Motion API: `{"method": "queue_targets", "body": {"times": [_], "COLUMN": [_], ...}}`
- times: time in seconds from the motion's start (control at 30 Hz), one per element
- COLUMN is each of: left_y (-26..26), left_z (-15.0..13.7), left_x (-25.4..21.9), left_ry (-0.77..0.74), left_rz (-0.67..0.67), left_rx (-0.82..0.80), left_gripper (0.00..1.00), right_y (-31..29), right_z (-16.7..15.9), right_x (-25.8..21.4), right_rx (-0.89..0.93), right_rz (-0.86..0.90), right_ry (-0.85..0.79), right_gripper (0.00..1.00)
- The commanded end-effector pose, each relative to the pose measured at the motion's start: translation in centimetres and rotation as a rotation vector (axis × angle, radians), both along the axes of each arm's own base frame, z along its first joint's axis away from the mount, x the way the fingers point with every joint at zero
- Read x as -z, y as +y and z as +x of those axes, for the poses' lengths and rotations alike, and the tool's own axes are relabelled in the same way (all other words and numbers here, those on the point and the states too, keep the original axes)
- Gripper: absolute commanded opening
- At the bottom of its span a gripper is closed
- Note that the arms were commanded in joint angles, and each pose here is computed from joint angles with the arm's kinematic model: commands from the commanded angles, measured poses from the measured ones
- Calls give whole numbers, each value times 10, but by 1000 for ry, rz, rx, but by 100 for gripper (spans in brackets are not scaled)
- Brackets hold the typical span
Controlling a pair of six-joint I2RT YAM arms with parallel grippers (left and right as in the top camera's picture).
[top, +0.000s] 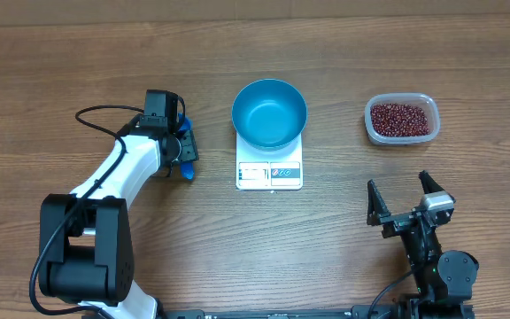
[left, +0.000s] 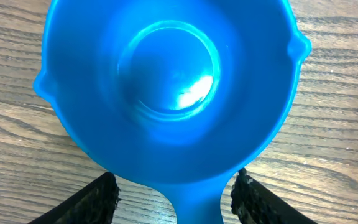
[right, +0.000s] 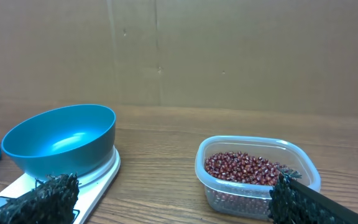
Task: Scoop item into bowl and weigh 150g on scale
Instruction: 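Close the left gripper on the blue scoop handle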
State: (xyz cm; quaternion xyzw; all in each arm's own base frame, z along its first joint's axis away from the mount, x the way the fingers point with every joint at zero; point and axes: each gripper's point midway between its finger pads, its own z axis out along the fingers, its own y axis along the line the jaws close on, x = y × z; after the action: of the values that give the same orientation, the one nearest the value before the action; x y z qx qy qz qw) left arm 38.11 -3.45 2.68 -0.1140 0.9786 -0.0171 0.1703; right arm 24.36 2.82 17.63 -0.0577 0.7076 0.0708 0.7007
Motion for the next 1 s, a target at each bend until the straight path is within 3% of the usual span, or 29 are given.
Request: {"method": "queue_targets", "body": {"times": [0.0, 0.33, 0.47, 0.67, 0.97], "left_y": [2, 2, 1, 0, -5], "left_z": [8, 13, 13, 17, 35], "left_x": [-3, -5, -6, -15, -85], "left_ry": [-16, -38, -39, -60, -142], "left_rz": [10, 7, 5, -5, -47], "left_rx": [1, 0, 2, 4, -36], "left_gripper": [56, 24, 26, 21, 21], "right_y": [-3, -3, -3, -3, -3], "right_z": [0, 0, 0, 0, 0], "right_x": [2, 2, 2, 2, 2], "right_rx": [14, 14, 14, 14, 14], "right_rz": [4, 4, 4, 4, 4], "right_ry": [-2, -2, -2, -2, -2], "right_gripper": [100, 100, 100, 100, 100]}}
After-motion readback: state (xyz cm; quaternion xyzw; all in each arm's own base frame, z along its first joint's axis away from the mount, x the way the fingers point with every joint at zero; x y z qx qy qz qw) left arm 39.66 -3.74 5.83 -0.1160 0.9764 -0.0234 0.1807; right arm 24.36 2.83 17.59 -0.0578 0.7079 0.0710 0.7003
